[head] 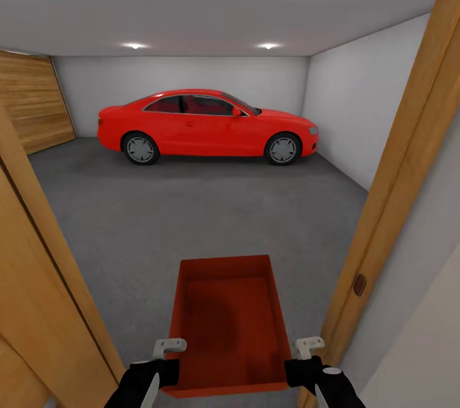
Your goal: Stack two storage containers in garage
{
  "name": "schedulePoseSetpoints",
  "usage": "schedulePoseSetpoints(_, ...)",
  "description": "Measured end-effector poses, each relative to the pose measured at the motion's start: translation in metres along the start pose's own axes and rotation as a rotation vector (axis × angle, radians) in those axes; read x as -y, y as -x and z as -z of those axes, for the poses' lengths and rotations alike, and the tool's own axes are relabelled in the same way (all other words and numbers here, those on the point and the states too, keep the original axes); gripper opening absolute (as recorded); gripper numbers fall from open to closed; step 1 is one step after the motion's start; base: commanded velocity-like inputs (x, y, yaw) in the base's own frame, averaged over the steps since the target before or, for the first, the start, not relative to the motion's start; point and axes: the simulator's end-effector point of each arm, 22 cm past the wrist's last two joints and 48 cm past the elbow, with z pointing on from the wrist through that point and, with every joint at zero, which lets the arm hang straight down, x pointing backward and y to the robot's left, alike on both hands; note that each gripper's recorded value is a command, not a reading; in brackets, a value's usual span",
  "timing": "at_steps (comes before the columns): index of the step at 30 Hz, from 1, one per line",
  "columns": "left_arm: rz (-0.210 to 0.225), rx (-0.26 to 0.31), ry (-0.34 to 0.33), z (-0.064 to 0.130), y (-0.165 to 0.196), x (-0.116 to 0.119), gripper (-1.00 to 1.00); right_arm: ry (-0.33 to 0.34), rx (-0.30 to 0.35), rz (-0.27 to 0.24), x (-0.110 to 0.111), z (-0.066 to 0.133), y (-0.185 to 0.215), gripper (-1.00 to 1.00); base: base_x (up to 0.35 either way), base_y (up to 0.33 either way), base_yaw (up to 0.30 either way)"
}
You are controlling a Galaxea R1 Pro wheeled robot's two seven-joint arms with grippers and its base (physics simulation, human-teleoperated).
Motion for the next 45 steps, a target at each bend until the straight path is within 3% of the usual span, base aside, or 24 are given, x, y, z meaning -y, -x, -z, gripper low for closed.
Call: schedulePoseSetpoints(45,0.001,0.001,-0.001,0.0004,0.0,0.0003,-1.0,-0.001,0.001,0.001,0.0002,0.0005,0.0003,-1.0,0.077,0.002,0.016)
